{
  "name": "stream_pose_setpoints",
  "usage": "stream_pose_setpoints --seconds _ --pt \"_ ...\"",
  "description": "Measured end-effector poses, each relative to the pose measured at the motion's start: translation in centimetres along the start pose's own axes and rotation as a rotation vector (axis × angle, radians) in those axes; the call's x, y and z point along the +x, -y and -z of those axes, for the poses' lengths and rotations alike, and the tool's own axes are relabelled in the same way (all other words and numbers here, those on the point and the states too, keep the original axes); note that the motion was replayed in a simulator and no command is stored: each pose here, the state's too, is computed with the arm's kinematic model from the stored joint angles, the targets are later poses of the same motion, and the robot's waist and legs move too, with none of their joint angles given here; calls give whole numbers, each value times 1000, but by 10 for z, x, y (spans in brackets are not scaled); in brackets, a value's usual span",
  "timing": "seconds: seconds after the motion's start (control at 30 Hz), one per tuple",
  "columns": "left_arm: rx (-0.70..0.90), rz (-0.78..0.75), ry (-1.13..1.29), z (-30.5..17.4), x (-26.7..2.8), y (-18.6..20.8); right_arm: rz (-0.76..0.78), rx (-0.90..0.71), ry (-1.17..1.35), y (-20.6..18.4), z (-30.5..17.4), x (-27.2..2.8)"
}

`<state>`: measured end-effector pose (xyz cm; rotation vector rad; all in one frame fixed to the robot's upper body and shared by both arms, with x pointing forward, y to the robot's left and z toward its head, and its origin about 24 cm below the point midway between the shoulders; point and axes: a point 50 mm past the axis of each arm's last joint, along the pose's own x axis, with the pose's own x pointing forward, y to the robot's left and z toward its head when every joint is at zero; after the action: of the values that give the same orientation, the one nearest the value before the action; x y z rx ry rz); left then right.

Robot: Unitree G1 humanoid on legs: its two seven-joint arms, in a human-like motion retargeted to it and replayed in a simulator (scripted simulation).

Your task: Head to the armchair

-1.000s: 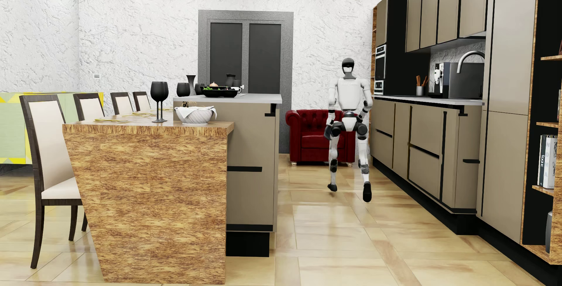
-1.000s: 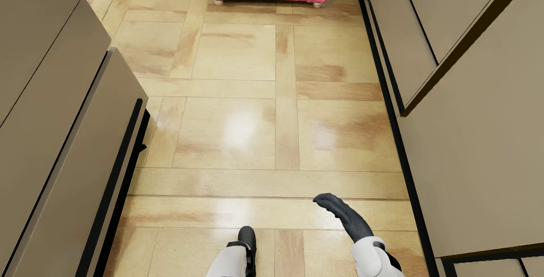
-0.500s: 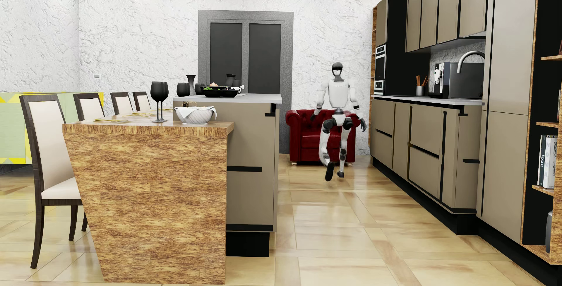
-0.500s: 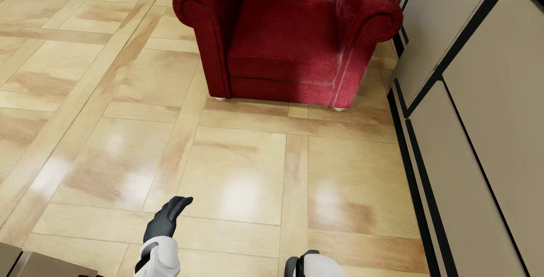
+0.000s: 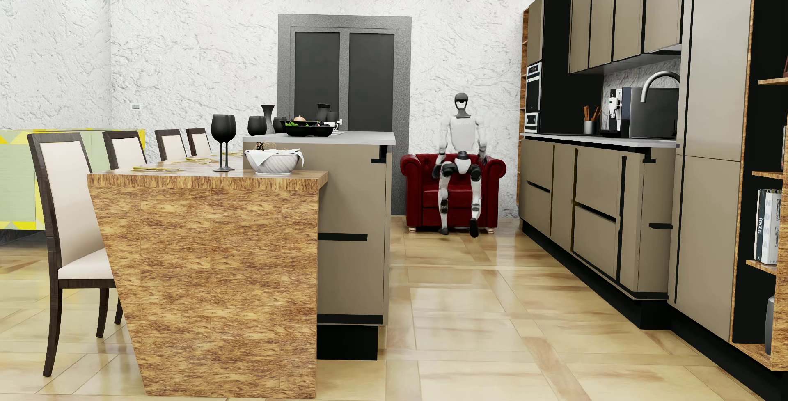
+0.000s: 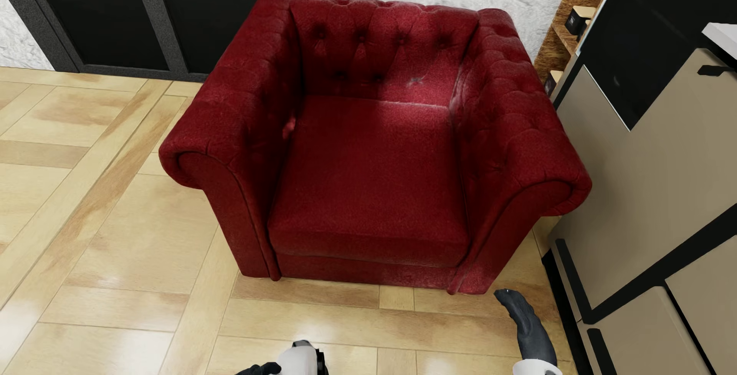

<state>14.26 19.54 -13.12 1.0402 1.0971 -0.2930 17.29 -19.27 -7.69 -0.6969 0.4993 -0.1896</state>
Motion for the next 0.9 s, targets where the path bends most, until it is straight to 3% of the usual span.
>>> stream_pose_setpoints --seconds 0.07,0.13,0.2,0.27,0.37,0.47,0.53,0.6,0.7,0.77,0.83,0.9 --pt "-335 -243 295 -60 -8 -54 -356 -306 -41 -25 25 -2" --pt "-274 -436 556 -103 -31 -104 -488 -397 -156 -28 44 -3" --pt "-147 -596 770 -138 -65 -144 -498 -422 -205 -20 55 -3" --pt "-146 -662 929 -163 -93 -168 -413 -377 -278 -9 69 -9" --pt "-177 -630 857 -151 -85 -174 -341 -218 -439 -18 84 -22" --pt "-12 -488 591 -123 -45 -139 -435 -235 -438 -32 85 -31" --pt "141 -282 365 -85 -14 -92 -464 -250 -425 -34 83 -30" --pt "133 -73 192 -41 1 -41 -446 -242 -401 -32 78 -26" --pt "-77 187 -65 21 -2 37 -348 -158 -406 -23 78 -23" --pt "-65 309 -172 40 -12 77 -302 -104 -466 -22 87 -28" --pt "-34 419 -195 47 -19 96 -306 -54 -542 -28 96 -38" --pt "-57 422 -177 46 -19 95 -362 -52 -587 -37 101 -46"
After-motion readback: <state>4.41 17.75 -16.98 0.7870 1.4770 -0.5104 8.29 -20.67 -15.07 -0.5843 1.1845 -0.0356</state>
